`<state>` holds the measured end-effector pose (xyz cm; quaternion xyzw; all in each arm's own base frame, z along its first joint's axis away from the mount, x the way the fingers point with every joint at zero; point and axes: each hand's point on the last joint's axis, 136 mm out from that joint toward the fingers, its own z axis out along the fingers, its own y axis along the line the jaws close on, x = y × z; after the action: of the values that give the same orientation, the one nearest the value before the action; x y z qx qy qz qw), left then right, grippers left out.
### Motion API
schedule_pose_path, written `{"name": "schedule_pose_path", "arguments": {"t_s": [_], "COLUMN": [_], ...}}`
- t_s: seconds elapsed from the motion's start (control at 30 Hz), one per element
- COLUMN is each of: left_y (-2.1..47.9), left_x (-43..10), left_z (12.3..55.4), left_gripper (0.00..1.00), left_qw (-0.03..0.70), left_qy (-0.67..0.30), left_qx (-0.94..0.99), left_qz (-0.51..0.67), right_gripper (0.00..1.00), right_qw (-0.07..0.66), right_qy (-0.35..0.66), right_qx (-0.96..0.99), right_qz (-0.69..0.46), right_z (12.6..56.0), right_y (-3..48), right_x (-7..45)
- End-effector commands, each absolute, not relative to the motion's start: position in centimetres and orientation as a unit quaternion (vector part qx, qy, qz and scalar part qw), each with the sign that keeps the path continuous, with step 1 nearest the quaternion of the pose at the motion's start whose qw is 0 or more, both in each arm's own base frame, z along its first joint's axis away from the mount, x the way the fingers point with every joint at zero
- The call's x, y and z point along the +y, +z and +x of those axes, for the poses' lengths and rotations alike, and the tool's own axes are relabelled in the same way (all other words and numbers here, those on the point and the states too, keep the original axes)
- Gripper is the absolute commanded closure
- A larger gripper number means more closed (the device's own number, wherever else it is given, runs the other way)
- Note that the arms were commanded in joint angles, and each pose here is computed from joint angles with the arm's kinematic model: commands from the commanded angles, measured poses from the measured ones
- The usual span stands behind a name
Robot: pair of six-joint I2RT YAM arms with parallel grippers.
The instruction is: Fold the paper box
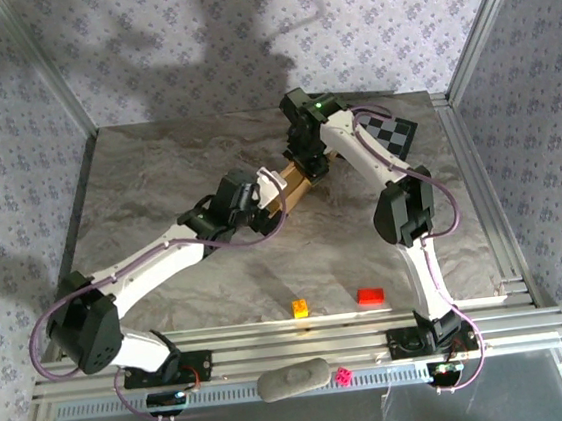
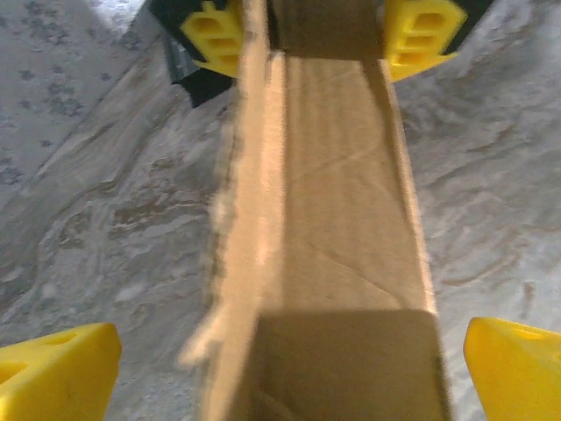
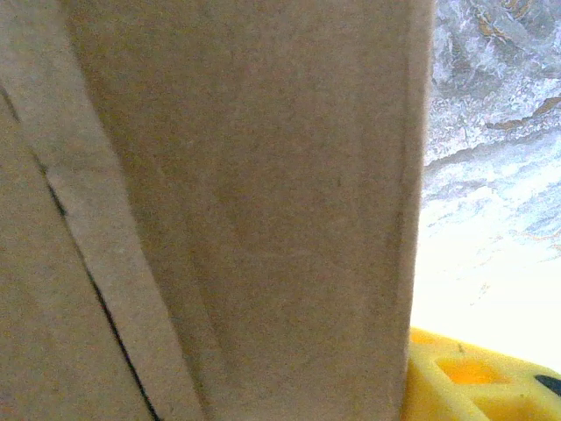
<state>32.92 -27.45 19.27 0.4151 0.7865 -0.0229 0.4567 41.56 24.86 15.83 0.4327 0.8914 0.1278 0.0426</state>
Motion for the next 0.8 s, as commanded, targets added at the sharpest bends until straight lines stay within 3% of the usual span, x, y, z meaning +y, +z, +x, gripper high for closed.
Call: {"name": "schedule_pose_path", "arguments": {"t_s": [0.0, 0.4, 0.6, 0.77], "left_y": [22.0, 20.1, 20.2, 20.1], "left_x": [-26.9, -26.9, -26.3, -26.5], "left_z": [35.1, 34.7, 34.8, 34.6], "left_gripper": [0.03, 0.37, 0.41, 0.41], "left_qw": [0.497, 0.461, 0.457, 0.452], "left_qy": [0.02, -0.005, -0.018, -0.029], "left_qx": [0.774, 0.785, 0.786, 0.783], "left_qz": [0.392, 0.414, 0.417, 0.427], "right_gripper": [0.41, 0.27, 0.15, 0.11], "right_qw": [0.024, 0.036, 0.093, 0.197], "right_qy": [0.118, 0.177, 0.207, 0.197], "right_qx": [0.888, 0.891, 0.908, 0.933], "right_qz": [0.444, 0.416, 0.353, 0.227], "right_z": [41.1, 43.1, 44.8, 45.7], "right_y": [15.0, 16.7, 20.3, 25.3], "right_x": [25.1, 26.1, 25.9, 23.8]}}
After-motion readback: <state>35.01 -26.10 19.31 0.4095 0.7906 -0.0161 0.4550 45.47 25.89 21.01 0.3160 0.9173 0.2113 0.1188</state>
